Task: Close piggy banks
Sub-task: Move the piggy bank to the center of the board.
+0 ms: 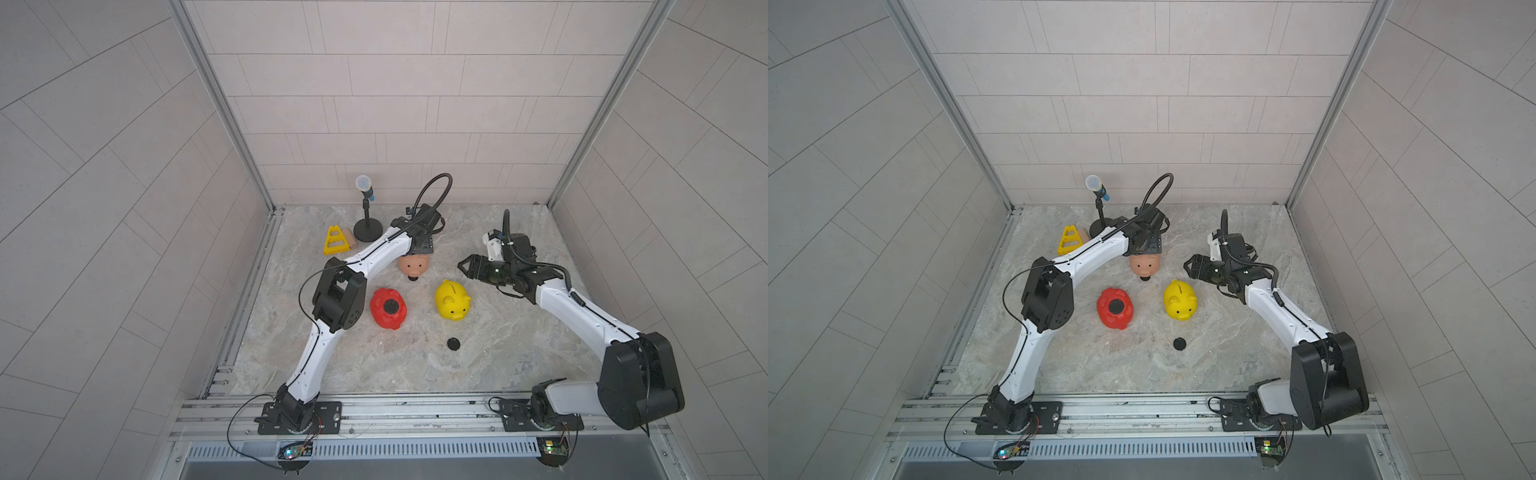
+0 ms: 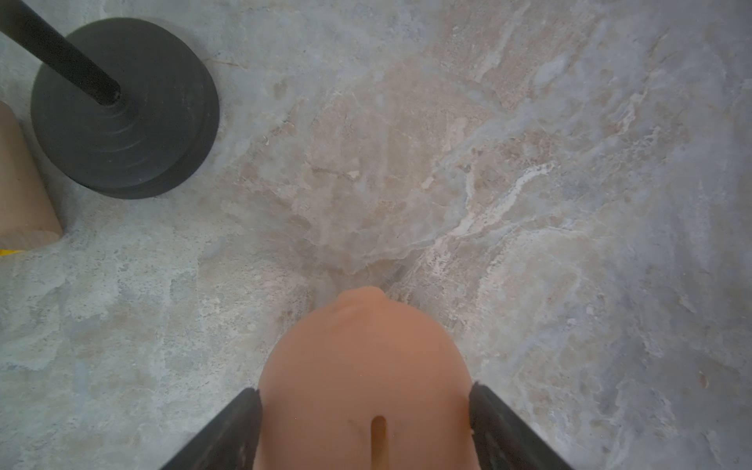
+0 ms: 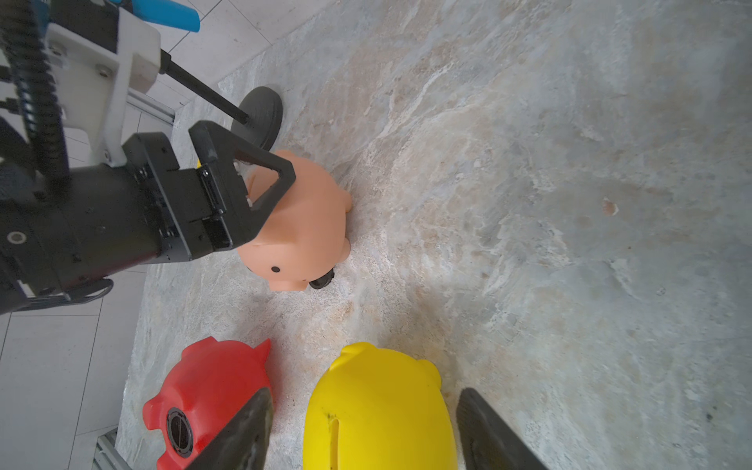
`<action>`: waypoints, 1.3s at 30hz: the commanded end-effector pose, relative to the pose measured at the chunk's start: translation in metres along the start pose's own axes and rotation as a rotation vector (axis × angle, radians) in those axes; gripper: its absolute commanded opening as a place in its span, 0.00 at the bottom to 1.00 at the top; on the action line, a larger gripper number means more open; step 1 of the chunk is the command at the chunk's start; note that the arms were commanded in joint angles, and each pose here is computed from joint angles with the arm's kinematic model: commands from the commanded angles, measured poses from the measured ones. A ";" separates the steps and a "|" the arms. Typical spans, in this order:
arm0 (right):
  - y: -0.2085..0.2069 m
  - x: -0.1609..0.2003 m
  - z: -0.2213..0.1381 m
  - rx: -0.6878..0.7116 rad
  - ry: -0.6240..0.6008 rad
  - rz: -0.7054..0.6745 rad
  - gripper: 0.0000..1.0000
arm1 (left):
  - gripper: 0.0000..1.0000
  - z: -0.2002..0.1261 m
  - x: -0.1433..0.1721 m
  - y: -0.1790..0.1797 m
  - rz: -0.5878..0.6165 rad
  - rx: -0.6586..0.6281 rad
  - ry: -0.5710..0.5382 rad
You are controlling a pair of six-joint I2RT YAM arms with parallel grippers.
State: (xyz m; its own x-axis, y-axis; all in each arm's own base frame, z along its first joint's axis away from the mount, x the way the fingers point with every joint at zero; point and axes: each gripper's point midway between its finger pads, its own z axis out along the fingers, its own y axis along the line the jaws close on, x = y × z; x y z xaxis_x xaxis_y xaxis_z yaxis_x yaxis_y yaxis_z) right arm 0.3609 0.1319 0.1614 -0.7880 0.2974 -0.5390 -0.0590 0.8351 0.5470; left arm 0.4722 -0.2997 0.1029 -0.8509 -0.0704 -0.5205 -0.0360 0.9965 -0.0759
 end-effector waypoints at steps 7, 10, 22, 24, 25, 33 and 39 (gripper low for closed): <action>-0.003 -0.001 -0.008 0.015 -0.023 -0.034 0.72 | 0.85 0.001 0.040 0.007 0.022 -0.034 0.125; -0.002 -0.002 -0.009 0.013 -0.027 -0.036 0.72 | 0.89 -0.006 0.035 0.007 0.019 -0.028 0.112; -0.004 -0.005 -0.012 0.018 -0.038 -0.052 0.77 | 0.90 -0.064 -0.011 -0.003 0.018 0.060 -0.022; -0.004 -0.007 -0.012 0.021 -0.043 -0.055 0.78 | 0.90 -0.076 -0.015 -0.002 0.027 0.079 -0.039; -0.004 -0.008 -0.012 0.020 -0.048 -0.057 0.79 | 0.90 -0.081 -0.015 -0.001 0.031 0.088 -0.046; 0.015 -0.019 0.002 -0.107 -0.072 -0.033 0.78 | 0.87 -0.110 0.007 0.008 0.031 0.327 -0.110; 0.030 -0.027 0.027 -0.227 -0.051 0.023 0.74 | 0.83 -0.107 0.030 0.014 0.029 0.494 -0.071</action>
State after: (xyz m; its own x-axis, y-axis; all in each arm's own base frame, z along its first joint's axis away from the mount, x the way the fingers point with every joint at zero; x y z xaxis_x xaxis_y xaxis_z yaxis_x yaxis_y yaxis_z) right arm 0.3848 0.1483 0.1618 -0.7695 0.3167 -0.5546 -0.1333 0.7696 0.6245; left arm 0.3888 -0.2686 0.1695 -0.8281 -0.0679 -0.5565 0.1621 0.9212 -0.3537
